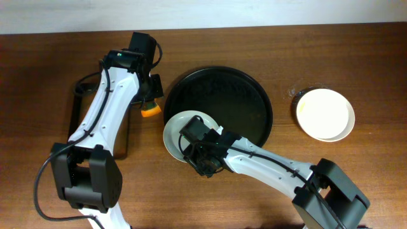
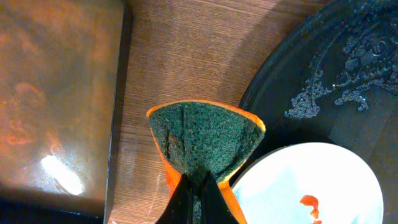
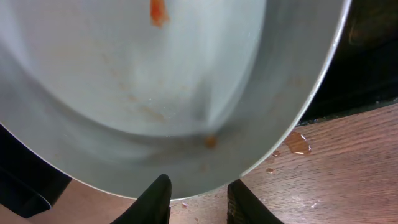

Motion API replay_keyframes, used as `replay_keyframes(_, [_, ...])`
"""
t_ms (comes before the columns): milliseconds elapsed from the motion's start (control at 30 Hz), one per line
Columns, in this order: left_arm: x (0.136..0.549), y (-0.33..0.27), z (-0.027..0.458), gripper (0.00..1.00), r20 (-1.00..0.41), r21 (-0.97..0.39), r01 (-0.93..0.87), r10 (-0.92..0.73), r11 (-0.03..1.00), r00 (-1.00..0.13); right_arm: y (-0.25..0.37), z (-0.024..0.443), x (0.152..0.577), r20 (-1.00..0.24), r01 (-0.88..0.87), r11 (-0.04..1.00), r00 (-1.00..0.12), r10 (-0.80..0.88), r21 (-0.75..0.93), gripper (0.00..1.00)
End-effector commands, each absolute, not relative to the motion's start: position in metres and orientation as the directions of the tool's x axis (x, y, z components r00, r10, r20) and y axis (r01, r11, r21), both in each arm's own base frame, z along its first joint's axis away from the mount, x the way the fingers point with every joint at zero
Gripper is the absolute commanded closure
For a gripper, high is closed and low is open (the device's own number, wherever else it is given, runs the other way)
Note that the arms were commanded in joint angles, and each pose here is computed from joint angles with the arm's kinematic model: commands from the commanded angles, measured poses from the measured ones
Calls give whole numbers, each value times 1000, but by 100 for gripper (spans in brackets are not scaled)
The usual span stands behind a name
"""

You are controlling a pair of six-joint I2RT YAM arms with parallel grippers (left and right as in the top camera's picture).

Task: Clean dirty plates on tray and stack at the side
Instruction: 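Tilt the bottom plate with right gripper and bring sponge toward it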

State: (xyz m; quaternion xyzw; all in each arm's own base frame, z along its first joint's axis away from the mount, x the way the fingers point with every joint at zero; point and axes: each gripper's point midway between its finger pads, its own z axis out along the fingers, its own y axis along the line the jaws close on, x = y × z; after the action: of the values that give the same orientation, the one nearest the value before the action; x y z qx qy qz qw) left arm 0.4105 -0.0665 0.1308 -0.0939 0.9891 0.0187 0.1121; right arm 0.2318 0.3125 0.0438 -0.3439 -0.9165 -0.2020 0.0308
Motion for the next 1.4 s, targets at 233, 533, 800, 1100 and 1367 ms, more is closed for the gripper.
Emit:
replay_keyframes(233, [411,-67,148,100,-255,-5,-175,-170,985,-952,303,34,224,178,651,698,-756,630,297,73])
replay_keyframes(533, [408,-68,148,100,-244,-9,-173,-170,985,-955,281,27,221,108,645,731,-762,639,225,76])
replay_keyframes(800, [408,-71,147,100,-237,-23,-169,-170,985,-957,273,25,223,43,540,815,-838,544,211,96])
replay_keyframes(1100, [399,-101,147,100,-180,-163,-60,-89,985,-980,225,25,251,-32,442,885,-892,450,146,96])
replay_keyframes(1367, [382,-176,156,100,-236,-320,308,240,896,-942,196,51,298,-102,179,958,-973,205,225,96])
